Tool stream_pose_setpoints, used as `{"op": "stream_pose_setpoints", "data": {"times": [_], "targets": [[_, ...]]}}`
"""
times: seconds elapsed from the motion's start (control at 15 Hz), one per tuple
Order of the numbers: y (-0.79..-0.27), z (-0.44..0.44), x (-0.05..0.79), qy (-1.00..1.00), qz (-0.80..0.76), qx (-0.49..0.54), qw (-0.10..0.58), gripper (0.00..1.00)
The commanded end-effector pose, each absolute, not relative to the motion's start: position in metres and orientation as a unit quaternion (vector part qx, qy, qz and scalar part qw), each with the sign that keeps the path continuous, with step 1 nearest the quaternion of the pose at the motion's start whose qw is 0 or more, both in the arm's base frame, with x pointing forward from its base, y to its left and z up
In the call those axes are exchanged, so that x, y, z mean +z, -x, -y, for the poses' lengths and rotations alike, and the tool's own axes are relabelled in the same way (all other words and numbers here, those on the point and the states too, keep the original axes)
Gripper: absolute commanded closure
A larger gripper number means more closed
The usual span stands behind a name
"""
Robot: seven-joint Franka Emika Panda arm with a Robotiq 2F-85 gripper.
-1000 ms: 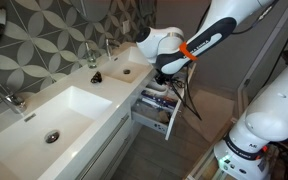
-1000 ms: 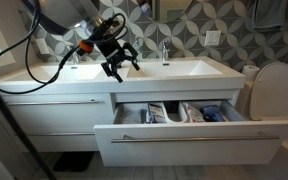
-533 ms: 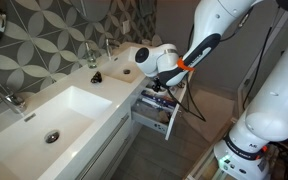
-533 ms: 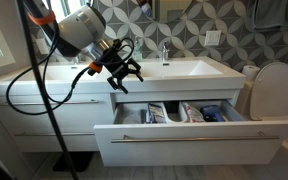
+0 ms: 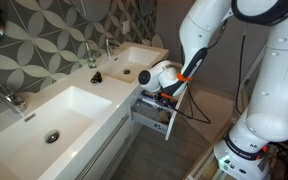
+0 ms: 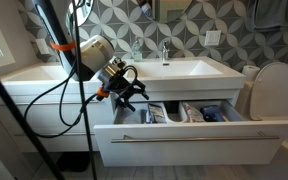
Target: Pick up the electric toothbrush box from the open top drawer and put it on the counter
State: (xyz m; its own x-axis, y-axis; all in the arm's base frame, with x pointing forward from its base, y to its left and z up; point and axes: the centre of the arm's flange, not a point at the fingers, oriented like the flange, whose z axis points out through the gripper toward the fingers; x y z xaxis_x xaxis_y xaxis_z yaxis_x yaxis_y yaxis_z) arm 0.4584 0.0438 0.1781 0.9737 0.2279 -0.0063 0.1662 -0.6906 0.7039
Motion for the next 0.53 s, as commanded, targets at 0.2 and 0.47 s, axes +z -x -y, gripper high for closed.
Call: {"op": "stream_pose_setpoints", "data": {"times": [0.2, 0.47], "targets": [[-0.4588, -0.0423, 0.1718, -0.919, -0.107, 0.037, 0.379, 0.0], [-0.4657, -0.0397, 0.1682, -0.921, -0.116, 0.043, 0.37, 0.0]]}}
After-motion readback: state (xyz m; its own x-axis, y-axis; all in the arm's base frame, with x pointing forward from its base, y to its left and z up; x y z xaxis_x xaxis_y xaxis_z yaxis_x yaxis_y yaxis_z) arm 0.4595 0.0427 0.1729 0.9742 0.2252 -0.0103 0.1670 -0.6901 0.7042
